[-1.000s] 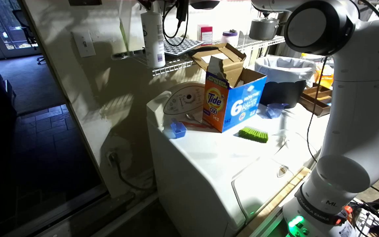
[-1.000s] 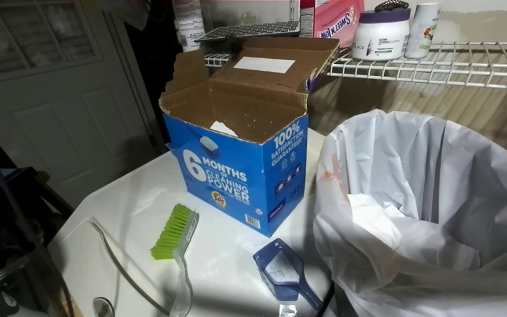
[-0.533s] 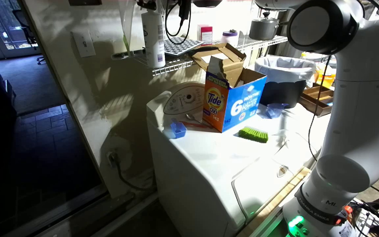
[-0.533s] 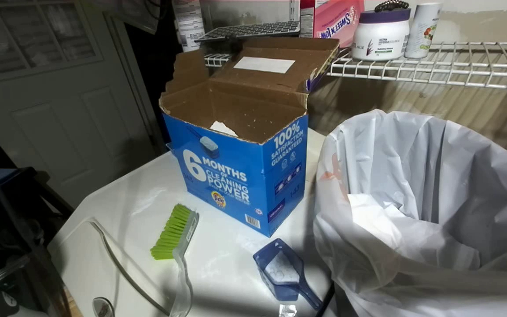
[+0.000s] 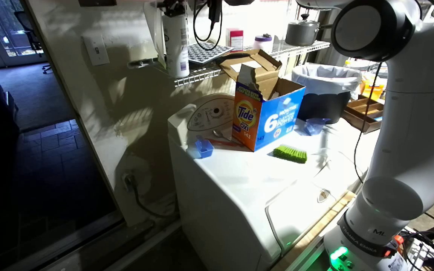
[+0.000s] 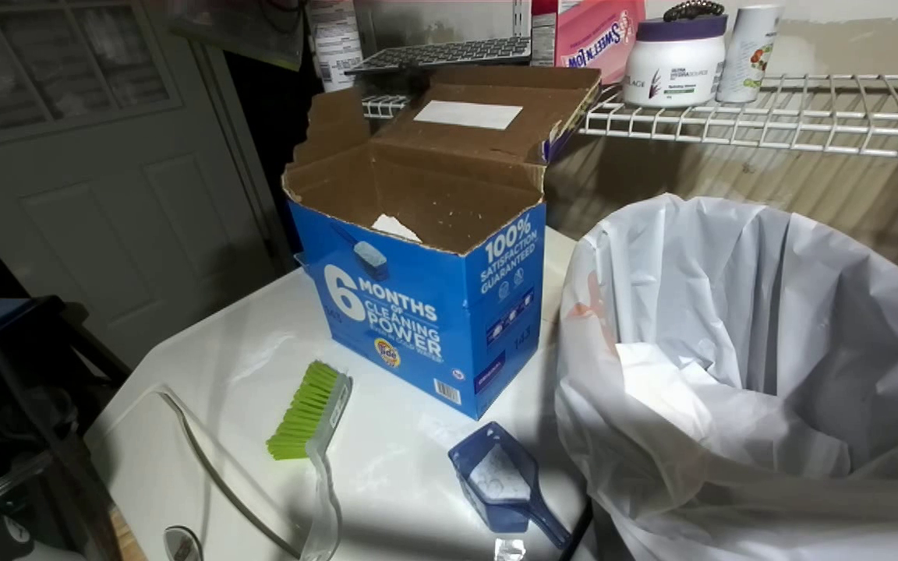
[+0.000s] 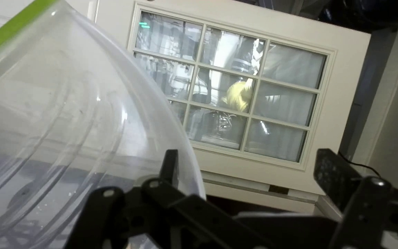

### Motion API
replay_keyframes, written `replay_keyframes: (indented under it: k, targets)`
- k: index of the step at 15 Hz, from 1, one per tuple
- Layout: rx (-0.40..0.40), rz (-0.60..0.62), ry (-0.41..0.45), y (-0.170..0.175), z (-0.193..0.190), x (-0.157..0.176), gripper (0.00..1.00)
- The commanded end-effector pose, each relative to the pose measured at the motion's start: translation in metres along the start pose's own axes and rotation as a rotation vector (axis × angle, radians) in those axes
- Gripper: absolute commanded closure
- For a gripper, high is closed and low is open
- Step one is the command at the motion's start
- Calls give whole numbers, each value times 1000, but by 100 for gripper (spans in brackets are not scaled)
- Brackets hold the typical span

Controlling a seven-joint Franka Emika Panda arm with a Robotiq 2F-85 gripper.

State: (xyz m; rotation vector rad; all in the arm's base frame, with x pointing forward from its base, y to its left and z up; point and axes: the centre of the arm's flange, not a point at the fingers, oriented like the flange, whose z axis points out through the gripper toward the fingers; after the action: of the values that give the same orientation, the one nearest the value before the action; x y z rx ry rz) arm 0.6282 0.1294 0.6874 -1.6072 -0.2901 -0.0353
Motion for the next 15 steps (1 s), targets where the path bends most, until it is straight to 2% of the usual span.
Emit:
replay_keyframes:
  k: [1, 15]
  targets:
    - [-63, 32, -12, 0, -2, -17, 0]
    - [-149, 71, -20, 8, -9, -23, 0]
